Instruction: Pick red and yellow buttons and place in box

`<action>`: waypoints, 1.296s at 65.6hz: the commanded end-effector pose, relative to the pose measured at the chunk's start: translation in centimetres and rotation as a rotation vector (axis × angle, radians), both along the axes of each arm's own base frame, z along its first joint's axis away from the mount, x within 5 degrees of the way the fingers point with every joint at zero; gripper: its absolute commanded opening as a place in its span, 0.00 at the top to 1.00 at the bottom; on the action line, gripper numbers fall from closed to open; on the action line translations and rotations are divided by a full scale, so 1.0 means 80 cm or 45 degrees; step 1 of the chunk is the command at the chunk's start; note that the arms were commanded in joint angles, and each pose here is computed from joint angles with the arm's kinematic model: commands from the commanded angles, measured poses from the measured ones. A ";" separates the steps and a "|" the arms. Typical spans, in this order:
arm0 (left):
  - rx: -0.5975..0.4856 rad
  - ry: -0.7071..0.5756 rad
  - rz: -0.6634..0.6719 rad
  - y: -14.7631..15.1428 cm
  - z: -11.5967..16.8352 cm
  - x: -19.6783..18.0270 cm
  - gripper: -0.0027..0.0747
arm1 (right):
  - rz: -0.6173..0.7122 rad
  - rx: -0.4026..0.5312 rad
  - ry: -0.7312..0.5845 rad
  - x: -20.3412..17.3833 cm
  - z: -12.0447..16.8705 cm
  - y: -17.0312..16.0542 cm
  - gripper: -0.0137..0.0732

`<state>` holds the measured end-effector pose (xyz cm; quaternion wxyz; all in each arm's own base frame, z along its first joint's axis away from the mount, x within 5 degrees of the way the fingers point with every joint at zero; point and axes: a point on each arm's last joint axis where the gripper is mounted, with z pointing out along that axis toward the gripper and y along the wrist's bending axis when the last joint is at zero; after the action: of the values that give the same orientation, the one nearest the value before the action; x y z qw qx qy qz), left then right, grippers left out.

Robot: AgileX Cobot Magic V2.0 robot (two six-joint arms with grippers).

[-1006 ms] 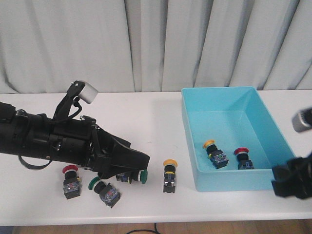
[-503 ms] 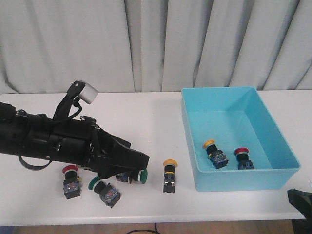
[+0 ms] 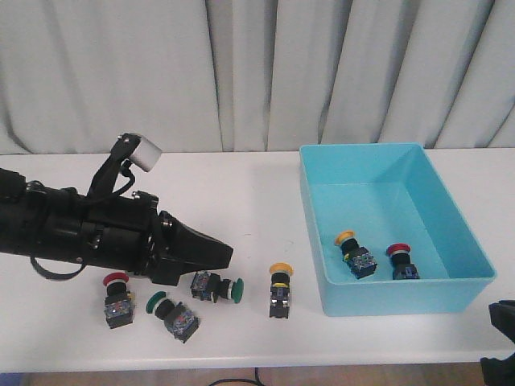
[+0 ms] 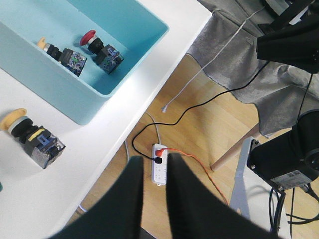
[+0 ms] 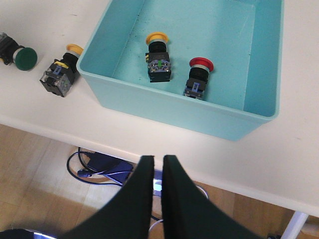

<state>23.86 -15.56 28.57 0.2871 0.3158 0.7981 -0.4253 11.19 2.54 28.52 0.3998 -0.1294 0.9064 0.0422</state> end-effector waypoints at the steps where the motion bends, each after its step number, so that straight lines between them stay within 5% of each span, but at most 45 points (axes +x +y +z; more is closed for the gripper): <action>1: -0.092 -0.034 0.004 -0.003 0.024 -0.003 0.95 | -0.006 0.004 -0.108 0.006 0.015 -0.001 0.85; 66: -0.089 -0.038 0.014 -0.002 0.023 -0.002 0.98 | -0.006 0.012 -0.097 0.005 0.014 0.000 0.85; 73: 0.006 -0.089 0.143 0.006 0.022 0.006 0.98 | -0.006 0.012 -0.096 0.005 0.014 0.000 0.85; 85: 0.362 -0.244 0.358 0.038 0.023 0.009 0.98 | -0.006 0.012 -0.096 0.005 0.014 0.000 0.85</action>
<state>24.83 -13.56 28.22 0.3278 0.2906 0.8529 -0.2839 11.18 2.54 28.50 0.3988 -0.1293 0.9069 0.0426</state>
